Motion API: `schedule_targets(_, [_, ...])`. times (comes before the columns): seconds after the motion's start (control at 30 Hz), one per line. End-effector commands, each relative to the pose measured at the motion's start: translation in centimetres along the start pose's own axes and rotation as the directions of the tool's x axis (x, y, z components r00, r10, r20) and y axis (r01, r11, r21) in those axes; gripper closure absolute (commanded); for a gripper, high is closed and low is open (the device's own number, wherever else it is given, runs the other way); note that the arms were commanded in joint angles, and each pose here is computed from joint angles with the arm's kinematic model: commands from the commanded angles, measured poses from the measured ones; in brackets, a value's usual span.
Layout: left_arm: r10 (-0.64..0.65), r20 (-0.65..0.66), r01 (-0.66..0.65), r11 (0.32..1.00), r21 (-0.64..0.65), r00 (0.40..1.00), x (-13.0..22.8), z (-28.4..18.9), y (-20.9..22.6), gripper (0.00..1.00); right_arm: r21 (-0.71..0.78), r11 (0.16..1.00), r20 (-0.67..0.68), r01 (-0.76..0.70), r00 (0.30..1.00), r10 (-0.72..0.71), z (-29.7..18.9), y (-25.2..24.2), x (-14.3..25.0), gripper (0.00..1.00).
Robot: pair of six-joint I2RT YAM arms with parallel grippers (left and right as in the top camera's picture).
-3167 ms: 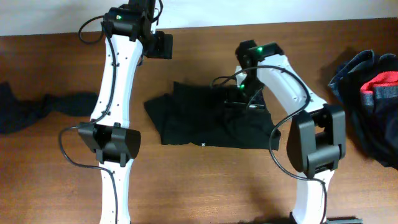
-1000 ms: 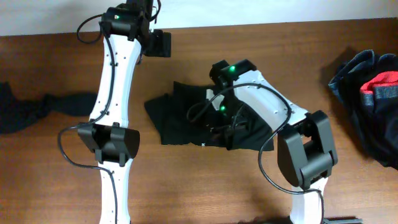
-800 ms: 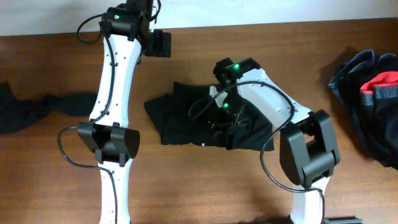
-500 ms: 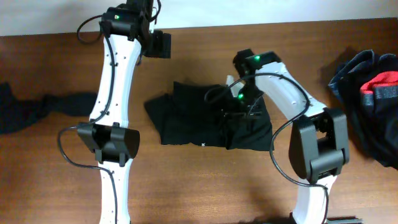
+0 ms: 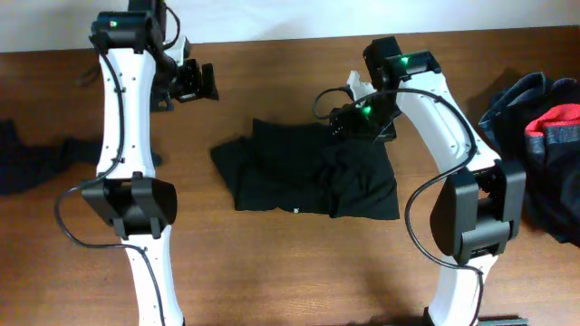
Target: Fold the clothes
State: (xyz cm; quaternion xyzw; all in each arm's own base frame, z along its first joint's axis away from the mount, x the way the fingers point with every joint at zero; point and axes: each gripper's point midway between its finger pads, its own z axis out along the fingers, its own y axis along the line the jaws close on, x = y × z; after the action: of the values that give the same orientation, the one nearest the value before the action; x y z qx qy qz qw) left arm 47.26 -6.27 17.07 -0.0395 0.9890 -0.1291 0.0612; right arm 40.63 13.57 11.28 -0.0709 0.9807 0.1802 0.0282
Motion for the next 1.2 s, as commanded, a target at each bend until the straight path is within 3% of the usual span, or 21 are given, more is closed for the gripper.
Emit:
schedule_targets(0.0, [0.031,-0.118,-0.018,0.994,0.112,0.993,2.0,2.3,-1.7,0.01,0.044,0.999,0.066,0.000,0.998,-0.002,-1.7,-0.9,-1.1,0.10])
schedule_targets(0.3, [0.043,-0.381,0.041,0.977,0.209,0.924,7.7,9.7,-1.0,0.04,0.044,0.999,0.106,-0.018,0.994,0.013,-2.2,-2.0,-2.0,0.07])
schedule_targets(0.5, [0.034,-0.411,0.059,0.975,0.213,0.911,9.0,12.9,-0.2,0.05,0.049,0.999,0.104,-0.017,0.995,0.012,-2.3,-2.2,-2.0,0.06])
schedule_targets(0.7, [0.115,-0.348,-0.016,0.961,0.275,0.930,8.5,14.8,-0.2,0.07,0.049,0.999,0.103,-0.018,0.995,0.012,-2.2,-2.1,-2.0,0.06])
schedule_targets(0.83, [0.139,-0.322,-0.045,0.958,0.282,0.937,8.2,15.7,0.0,0.28,0.049,0.999,0.103,-0.018,0.995,0.013,-2.2,-2.1,-1.9,0.06])
schedule_targets(0.87, [0.140,-0.317,-0.048,0.958,0.282,0.938,8.1,15.8,0.0,0.39,0.049,0.999,0.103,-0.018,0.995,0.013,-2.2,-2.1,-1.9,0.06])
schedule_targets(0.9, [0.142,-0.309,-0.052,0.958,0.283,0.940,8.0,15.8,0.0,0.53,0.052,0.998,0.102,-0.019,0.995,0.013,-2.3,-2.2,-1.9,0.06])
schedule_targets(0.97, [0.146,-0.291,-0.060,0.957,0.284,0.946,7.5,15.9,0.0,0.94,0.052,0.998,0.102,-0.019,0.995,0.014,-2.2,-2.2,-1.9,0.06])
schedule_targets(1.0, [0.146,-0.284,-0.062,0.957,0.285,0.948,7.4,16.0,0.0,0.99,0.052,0.998,0.101,-0.020,0.995,0.015,-2.2,-2.2,-1.9,0.06])
schedule_targets(1.17, [0.113,-0.269,-0.034,0.959,0.281,0.956,6.7,15.7,1.5,0.99,0.056,0.998,0.096,-0.025,0.995,0.020,-2.2,-2.3,-1.8,0.06])
